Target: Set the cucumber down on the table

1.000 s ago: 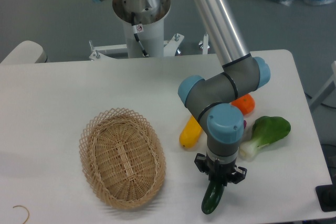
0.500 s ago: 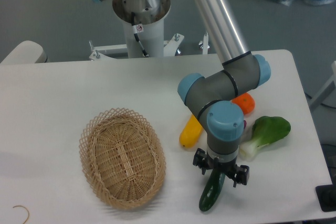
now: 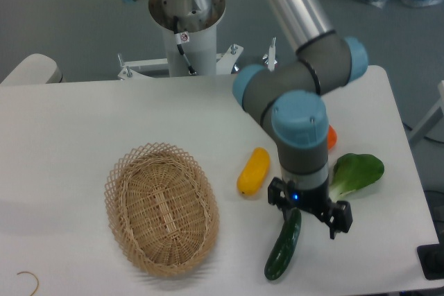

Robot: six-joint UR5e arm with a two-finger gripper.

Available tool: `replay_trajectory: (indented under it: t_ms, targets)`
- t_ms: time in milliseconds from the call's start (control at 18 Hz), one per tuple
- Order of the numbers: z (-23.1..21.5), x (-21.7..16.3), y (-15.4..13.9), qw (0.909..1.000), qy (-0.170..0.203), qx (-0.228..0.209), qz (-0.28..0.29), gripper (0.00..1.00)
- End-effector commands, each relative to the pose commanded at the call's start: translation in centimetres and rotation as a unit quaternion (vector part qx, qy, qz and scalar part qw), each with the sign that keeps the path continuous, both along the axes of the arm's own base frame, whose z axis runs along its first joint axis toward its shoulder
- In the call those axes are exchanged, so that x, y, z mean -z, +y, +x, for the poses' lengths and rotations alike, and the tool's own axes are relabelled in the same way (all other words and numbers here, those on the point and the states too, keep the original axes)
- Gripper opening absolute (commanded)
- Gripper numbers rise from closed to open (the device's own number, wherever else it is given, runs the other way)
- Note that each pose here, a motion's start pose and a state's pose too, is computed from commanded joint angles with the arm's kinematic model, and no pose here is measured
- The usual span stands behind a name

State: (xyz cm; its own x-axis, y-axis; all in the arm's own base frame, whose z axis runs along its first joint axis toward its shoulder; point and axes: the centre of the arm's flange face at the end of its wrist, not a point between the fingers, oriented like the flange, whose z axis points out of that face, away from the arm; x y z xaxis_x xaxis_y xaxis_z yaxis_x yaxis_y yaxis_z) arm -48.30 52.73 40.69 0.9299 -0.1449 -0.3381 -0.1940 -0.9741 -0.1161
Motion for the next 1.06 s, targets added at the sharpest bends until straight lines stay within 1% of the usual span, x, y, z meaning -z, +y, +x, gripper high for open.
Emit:
replay_trajectory:
  t_ms: [111,167,333,500,611,722,778,889,1056]
  targets:
    - [-1.2,-1.7,-2.3,0.9997,-0.011,0.011,-0.017,1.00]
    - [-1.7,-2.0,-3.0,0.9992,-0.015,0.023,-0.028,1.00]
    - [-3.5,-2.8,-5.7,0.9952,-0.015,0.078,-0.057,1.00]
    - [-6.0,-2.8,-9.1,0.9869,-0.014,0.135,-0.087,1.00]
    - [-7.7,-2.7,-11.6,0.9793,-0.014,0.173,-0.105,1.00]
    - [-8.9,-2.5,-13.5,0.9727,-0.012,0.201,-0.115,1.00]
    - [-9.3,-2.4,-14.1,0.9710,-0.013,0.208,-0.117,1.00]
    - [-9.6,-2.3,-14.7,0.9710,-0.014,0.209,-0.115,1.00]
    - [-9.0,-2.6,-14.3,0.9715,-0.012,0.209,-0.111,1.00]
